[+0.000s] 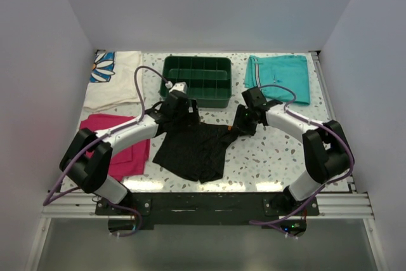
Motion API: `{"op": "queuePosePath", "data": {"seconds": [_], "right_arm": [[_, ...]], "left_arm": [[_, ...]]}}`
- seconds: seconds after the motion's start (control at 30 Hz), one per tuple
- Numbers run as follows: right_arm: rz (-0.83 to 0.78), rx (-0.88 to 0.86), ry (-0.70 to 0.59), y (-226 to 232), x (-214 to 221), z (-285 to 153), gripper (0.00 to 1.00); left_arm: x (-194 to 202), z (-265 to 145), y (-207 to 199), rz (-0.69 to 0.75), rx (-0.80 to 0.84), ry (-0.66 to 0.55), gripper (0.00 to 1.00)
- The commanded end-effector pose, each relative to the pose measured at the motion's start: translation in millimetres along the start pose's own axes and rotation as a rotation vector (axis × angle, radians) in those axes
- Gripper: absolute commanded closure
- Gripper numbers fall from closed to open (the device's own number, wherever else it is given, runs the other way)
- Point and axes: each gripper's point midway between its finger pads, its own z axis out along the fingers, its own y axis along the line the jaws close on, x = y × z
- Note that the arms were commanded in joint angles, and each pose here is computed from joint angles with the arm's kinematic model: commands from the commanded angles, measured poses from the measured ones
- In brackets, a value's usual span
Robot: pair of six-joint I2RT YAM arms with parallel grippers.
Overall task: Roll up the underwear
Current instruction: Flatten out the underwear at the center of the board.
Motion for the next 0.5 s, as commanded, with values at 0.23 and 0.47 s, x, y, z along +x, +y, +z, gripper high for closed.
{"op": "queuePosePath", "data": {"seconds": [0.23, 0.47], "right_arm": [[-0.009, 0.041, -0.017, -9.4, -3.0, 8.6, 0.83], [-0.106, 0.111, -0.064, -20.2, -20.1, -3.6, 1.0]], "left_arm": [[4.9, 20.2, 21.4, -0.004, -0.011, 0.002, 0.09], [16.1, 30.3, 31.9, -0.003, -0.018, 0.03, 0.09]]}}
